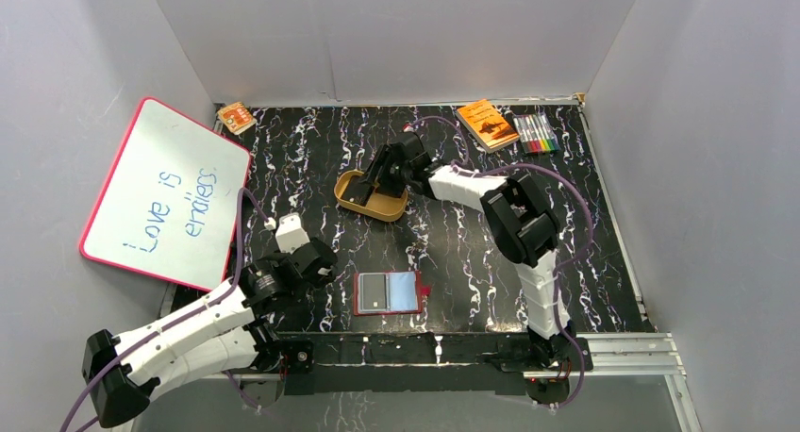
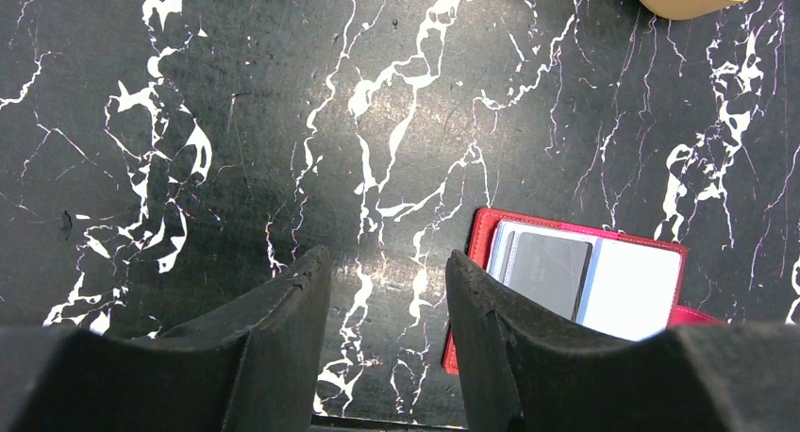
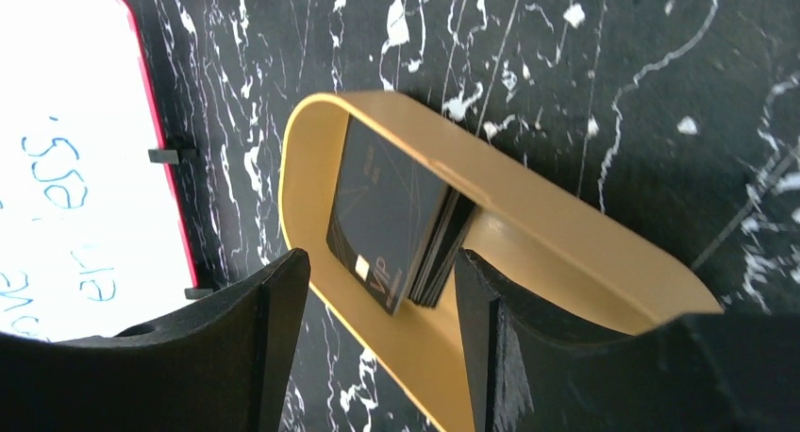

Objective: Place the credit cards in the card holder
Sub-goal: Pick up the credit card from the storage box.

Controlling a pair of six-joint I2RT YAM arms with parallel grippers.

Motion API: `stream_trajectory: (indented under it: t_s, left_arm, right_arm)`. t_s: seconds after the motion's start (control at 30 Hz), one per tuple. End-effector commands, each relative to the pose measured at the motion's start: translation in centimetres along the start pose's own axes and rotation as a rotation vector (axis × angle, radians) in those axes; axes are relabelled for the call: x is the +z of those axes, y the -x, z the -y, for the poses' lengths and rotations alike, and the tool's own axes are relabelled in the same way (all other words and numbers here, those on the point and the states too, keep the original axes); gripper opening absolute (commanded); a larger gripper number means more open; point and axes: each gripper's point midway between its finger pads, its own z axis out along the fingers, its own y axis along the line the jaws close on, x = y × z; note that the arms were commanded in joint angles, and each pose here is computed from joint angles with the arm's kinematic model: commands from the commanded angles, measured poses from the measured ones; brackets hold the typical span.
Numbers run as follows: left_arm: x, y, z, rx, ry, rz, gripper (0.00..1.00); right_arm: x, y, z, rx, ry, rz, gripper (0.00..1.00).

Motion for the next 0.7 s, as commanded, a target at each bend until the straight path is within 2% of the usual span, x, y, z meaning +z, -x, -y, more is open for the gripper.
stream_trajectory:
  t_s: [0.0, 0.13, 0.33, 0.67]
  left_arm:
    - [0.2, 0.0, -0.7, 0.000, 0.026, 0.014, 0.47]
    - [0.2, 0.1, -0.7, 0.001, 0.025, 0.016, 0.47]
    - [0.3, 0.0, -0.7, 0.003, 0.024, 0.016, 0.47]
    - [0.3, 0.0, -0.7, 0.010, 0.025, 0.015, 0.47]
  right_arm:
    - [1.3, 1.0, -2.0, -0.007, 0.029, 0.018, 0.66]
    - [2.1, 0.3, -1.4, -0.018, -0.015, -0.003, 0.64]
    - [3.0, -0.3, -0.4, -0.018, -0.058, -0.026, 0.57]
    - [3.0, -1.2, 0.8, -0.026, -0.081, -0.042, 0.37]
